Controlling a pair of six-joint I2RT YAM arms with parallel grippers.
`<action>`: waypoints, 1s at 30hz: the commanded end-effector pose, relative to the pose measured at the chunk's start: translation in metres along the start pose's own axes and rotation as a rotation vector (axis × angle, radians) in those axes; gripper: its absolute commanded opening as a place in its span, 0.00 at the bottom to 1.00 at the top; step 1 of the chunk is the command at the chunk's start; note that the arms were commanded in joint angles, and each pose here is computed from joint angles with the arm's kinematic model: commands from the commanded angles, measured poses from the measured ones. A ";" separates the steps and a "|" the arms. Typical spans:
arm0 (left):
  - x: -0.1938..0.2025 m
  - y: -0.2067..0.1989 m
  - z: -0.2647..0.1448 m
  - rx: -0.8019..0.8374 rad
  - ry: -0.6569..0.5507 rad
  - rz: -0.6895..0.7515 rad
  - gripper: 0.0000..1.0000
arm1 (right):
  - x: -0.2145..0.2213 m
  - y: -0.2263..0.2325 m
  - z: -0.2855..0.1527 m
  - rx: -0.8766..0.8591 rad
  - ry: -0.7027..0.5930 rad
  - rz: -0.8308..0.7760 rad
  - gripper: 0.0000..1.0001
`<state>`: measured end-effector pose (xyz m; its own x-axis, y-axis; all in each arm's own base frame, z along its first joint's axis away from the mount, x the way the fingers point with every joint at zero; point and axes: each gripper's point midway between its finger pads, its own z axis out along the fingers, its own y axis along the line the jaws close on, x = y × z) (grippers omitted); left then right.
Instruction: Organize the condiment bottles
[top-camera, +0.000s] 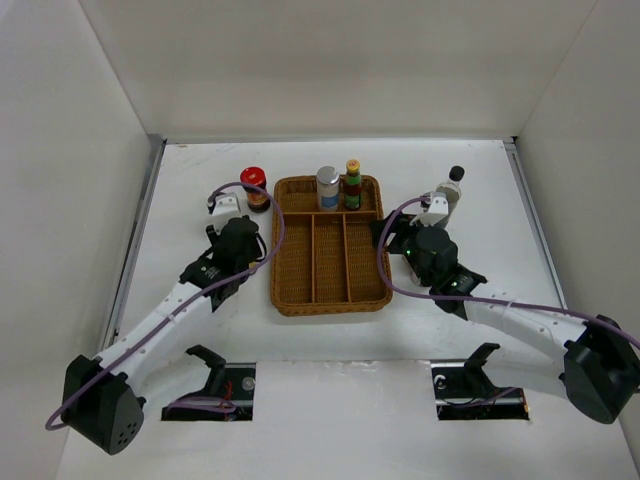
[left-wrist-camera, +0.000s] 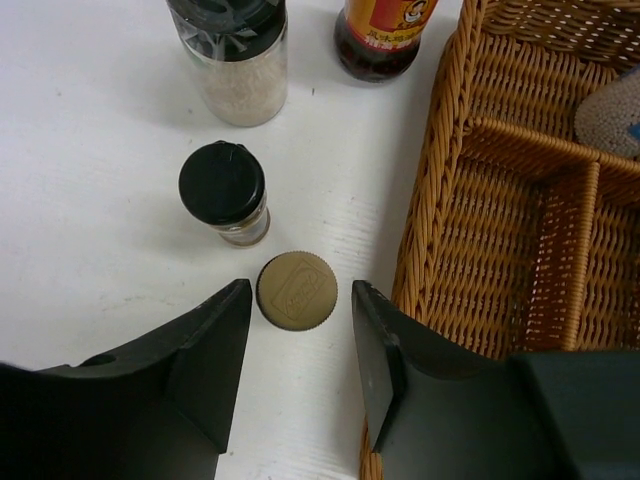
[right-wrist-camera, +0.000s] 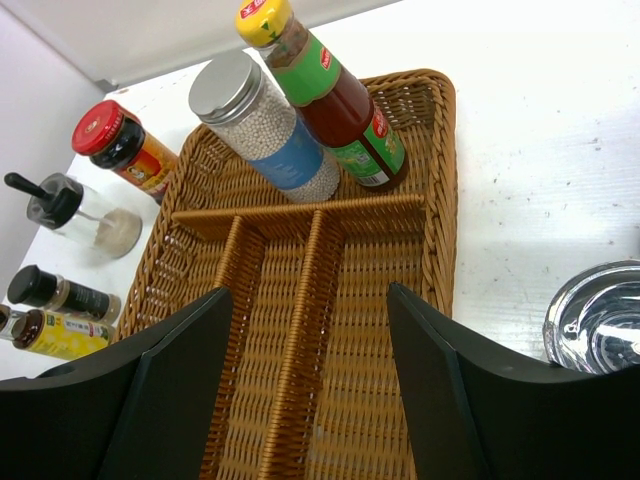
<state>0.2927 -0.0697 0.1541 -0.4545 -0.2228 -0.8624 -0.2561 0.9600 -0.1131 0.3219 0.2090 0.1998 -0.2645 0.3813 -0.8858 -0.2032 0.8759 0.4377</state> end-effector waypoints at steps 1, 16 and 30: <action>-0.007 -0.003 0.008 0.004 -0.029 -0.022 0.40 | -0.018 0.014 0.003 -0.043 -0.053 0.031 0.70; -0.113 -0.051 -0.041 0.145 -0.294 -0.065 0.19 | -0.018 0.017 0.002 -0.055 -0.052 0.034 0.69; -0.186 -0.172 0.049 0.287 -0.371 -0.072 0.19 | -0.023 0.018 -0.002 -0.063 -0.066 0.036 0.69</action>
<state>0.4369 -0.1799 0.2776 -0.1856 -0.2187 -0.9580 -0.0468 0.9758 -0.2137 0.3212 0.2104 0.1996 -0.2687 0.3798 -0.8852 -0.2099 0.8738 0.4386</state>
